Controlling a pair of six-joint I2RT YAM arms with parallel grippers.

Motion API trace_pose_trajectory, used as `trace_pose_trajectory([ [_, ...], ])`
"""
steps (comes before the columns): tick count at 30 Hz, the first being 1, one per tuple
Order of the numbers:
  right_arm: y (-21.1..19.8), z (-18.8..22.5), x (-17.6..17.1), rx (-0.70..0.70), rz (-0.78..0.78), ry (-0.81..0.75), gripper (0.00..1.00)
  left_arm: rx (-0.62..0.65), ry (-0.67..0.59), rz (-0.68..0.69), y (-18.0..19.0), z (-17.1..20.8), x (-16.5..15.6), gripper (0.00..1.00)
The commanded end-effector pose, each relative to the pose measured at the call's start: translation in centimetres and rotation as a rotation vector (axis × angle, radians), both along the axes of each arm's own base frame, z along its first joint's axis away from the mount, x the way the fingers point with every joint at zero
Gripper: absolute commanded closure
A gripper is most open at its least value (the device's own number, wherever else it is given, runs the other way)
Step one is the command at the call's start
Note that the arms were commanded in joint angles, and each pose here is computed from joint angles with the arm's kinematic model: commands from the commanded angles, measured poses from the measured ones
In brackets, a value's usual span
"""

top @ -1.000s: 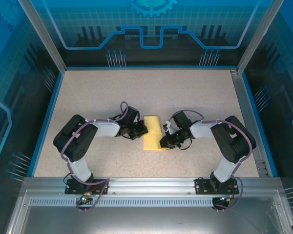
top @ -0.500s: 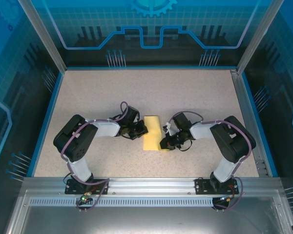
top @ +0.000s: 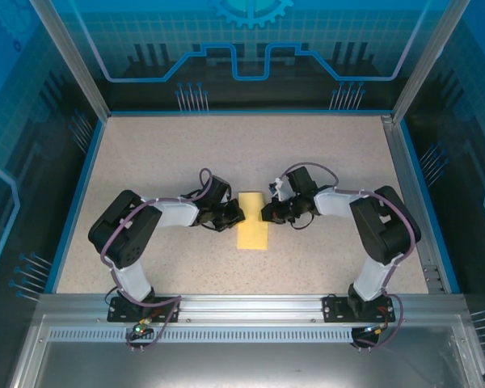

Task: Fold a paper plane with a square sheet of paper (pick it up from the middle)
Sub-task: Fold the square sheet of paper in half at the center of the table.

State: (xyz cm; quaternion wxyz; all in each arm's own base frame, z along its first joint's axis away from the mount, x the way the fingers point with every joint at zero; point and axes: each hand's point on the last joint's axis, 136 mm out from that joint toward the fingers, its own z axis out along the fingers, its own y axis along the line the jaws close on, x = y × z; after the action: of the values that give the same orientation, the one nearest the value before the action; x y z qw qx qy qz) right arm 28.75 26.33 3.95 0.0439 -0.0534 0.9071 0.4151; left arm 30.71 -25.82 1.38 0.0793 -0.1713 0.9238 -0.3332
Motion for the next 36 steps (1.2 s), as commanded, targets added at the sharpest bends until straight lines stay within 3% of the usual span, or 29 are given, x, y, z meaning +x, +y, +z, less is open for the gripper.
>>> trace_pose_trajectory([
  [1, -0.6, -1.4, 1.5, -0.032, -0.04, 0.027, 1.0, 0.077, 0.078, -0.021, 1.0, -2.4, -1.6, 1.0],
  [9, -1.5, -4.8, 0.5, -0.08, -0.052, 0.088, 1.0, 0.083, 0.08, -0.022, 1.1, -2.5, -1.7, 1.0],
  [19, -1.4, 0.7, 3.6, 0.005, -0.057, -0.004, 1.0, 0.089, 0.075, -0.027, 1.0, -2.4, -1.5, 1.0],
  [29, -1.9, -2.8, 4.0, -0.016, -0.076, 0.071, 1.0, 0.087, 0.082, -0.024, 1.1, -2.5, -1.7, 1.0],
  [33, -3.3, -4.5, 3.6, -0.127, -0.091, 0.09, 1.0, 0.088, 0.081, -0.022, 1.1, -2.5, -1.7, 1.0],
  [36, -3.2, -3.9, 3.5, -0.117, -0.087, 0.088, 1.0, 0.087, 0.081, -0.023, 1.1, -2.5, -1.8, 1.0],
])
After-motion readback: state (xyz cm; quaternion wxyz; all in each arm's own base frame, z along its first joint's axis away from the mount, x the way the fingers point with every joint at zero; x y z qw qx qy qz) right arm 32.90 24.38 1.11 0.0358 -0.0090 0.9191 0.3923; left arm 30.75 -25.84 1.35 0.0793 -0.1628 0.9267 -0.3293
